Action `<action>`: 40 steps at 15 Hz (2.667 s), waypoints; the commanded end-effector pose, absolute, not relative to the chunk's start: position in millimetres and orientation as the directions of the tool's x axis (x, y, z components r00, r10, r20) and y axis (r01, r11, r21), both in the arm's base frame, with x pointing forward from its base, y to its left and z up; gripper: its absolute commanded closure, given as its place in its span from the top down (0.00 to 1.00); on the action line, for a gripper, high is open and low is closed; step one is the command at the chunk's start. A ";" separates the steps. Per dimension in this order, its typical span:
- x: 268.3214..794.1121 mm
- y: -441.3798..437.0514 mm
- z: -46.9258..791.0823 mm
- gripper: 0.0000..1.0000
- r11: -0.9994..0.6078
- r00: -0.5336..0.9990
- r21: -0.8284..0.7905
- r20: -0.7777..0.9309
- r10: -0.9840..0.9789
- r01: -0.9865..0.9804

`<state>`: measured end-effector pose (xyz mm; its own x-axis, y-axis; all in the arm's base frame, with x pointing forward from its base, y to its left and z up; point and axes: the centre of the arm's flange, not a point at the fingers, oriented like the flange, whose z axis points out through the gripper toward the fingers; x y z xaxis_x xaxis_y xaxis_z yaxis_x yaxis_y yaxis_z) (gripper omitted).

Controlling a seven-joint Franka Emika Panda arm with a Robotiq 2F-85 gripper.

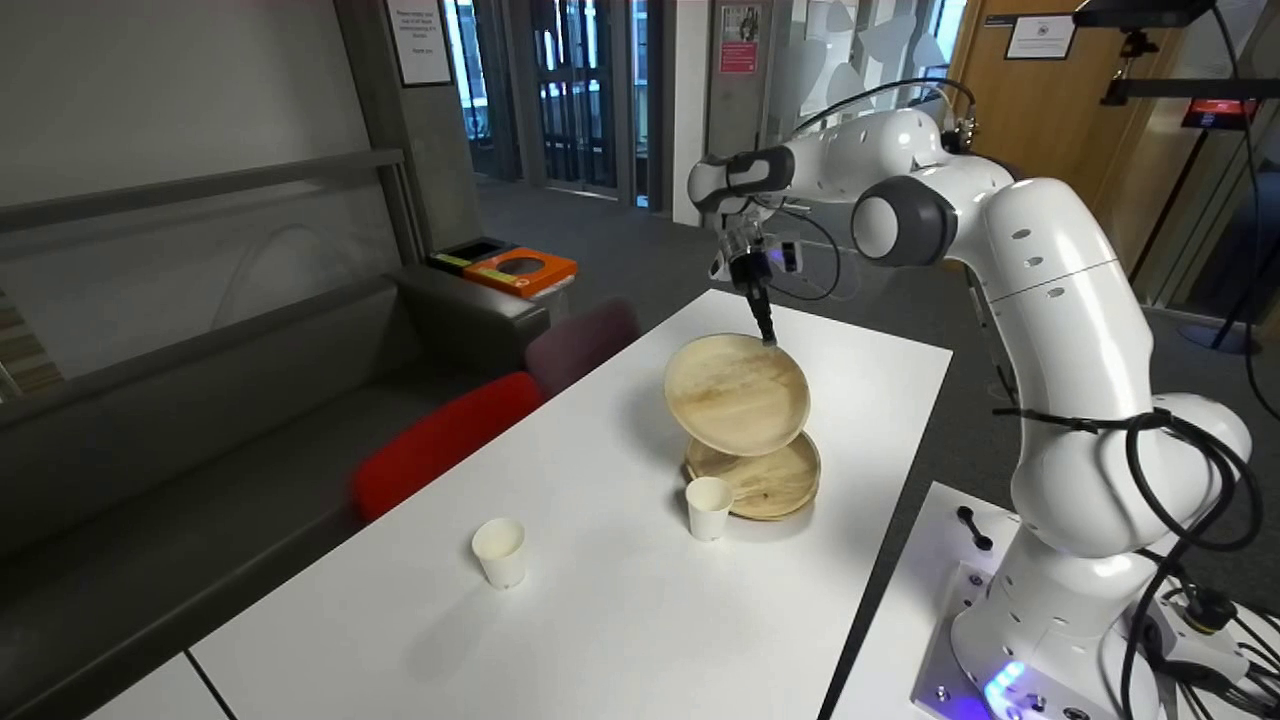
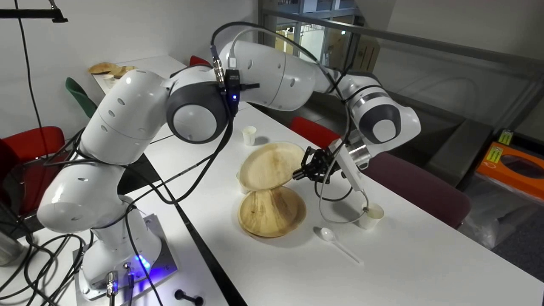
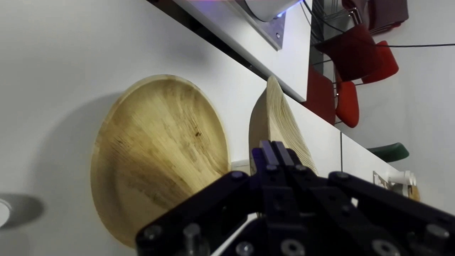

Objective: Pick up one brown paper plate and put it in front of the red chair on the table

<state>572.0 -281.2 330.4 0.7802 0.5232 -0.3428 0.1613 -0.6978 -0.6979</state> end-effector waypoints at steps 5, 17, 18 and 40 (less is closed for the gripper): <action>623.6 -251.5 392.2 0.01 -0.662 0.842 -0.750 -0.351 0.410 0.009; 714.6 -181.8 321.1 0.01 -0.638 0.827 -0.644 -0.562 0.022 -0.421; 714.1 -174.8 307.1 0.01 -0.650 0.829 -0.628 -0.560 -0.004 -0.428; 741.2 -148.8 157.9 0.01 -0.665 0.781 -0.512 -0.598 -0.178 -0.544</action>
